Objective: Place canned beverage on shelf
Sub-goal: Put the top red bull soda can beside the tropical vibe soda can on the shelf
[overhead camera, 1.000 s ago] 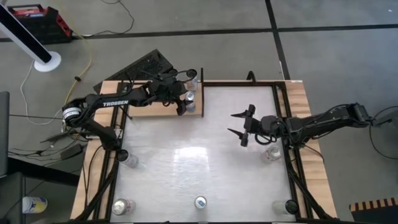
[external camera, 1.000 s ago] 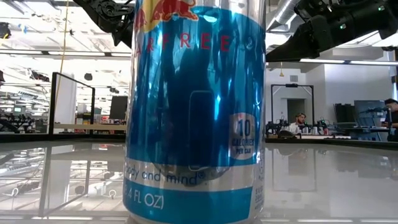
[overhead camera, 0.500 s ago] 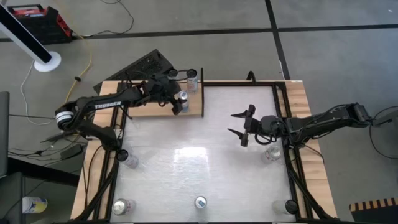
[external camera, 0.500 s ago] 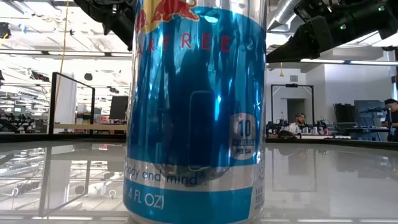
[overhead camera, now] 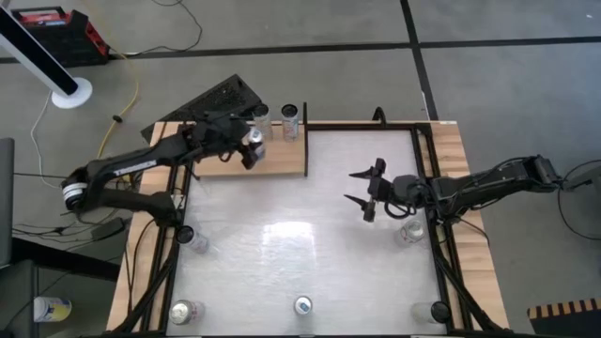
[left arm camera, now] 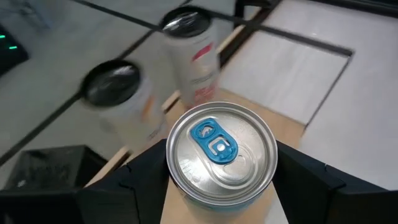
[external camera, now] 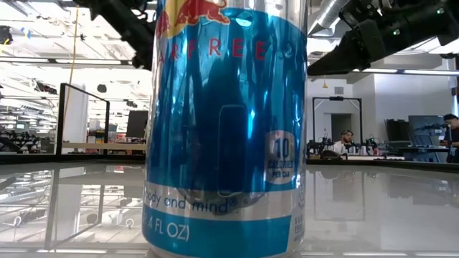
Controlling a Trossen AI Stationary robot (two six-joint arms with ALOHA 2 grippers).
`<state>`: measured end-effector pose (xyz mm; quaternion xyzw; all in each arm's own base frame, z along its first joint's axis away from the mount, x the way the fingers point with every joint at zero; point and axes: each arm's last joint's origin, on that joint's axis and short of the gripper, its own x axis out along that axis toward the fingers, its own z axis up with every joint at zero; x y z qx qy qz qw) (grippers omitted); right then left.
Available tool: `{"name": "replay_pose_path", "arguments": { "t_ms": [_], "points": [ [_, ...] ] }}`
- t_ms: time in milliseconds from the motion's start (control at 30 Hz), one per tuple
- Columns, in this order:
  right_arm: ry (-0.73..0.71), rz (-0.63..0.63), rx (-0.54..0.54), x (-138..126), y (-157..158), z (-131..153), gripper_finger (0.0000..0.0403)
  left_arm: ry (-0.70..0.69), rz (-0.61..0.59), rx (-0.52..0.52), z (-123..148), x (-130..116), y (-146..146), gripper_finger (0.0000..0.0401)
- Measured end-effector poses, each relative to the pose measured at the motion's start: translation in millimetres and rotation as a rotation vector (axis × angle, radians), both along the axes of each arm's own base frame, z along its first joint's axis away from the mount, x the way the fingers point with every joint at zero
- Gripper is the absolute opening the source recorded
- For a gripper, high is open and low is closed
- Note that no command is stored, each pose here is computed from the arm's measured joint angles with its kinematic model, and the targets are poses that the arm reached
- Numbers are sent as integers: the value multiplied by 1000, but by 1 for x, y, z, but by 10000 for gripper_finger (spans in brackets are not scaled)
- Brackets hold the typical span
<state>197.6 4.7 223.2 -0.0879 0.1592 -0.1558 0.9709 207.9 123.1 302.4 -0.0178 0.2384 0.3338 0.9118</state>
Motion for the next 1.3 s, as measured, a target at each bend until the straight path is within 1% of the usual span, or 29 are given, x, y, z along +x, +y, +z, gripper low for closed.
{"name": "replay_pose_path", "arguments": {
  "t_ms": [133, 233, 367, 433, 533, 667, 833, 933, 1033, 1133, 1300],
  "points": [
    [10, -5, 13, -1, 0, -3, 326, -20, 58, 33, -6, -18, -3, 228],
    [7, -6, 17, -1, 0, -3, 326, -14, 91, 49, -12, -27, 1, 228],
    [-10, -7, 21, 0, 0, -2, 326, 11, 153, 47, -19, -37, 13, 228],
    [-14, -7, 22, 0, 0, -1, 326, 14, 159, 39, -24, -42, 20, 228],
    [-12, -7, 22, 0, 0, -2, 326, -4, 174, 24, -28, -50, 30, 228],
    [-12, -7, 22, 0, 0, -2, 326, -43, 189, 22, -25, -59, 40, 229],
    [-11, -7, 22, 0, 0, -2, 326, -85, 198, 39, -22, -65, 49, 229],
    [-11, -7, 22, 0, 0, -2, 326, -82, 208, 24, -26, -67, 56, 229],
    [-11, -7, 22, 0, 0, -2, 326, -88, 190, 7, -32, -63, 66, 229],
    [-11, -7, 21, 0, 0, -2, 326, -81, 176, -17, -39, -61, 73, 229],
    [-11, -7, 21, 0, 0, -2, 326, -46, 176, 0, -44, -59, 77, 229]
  ]
}}
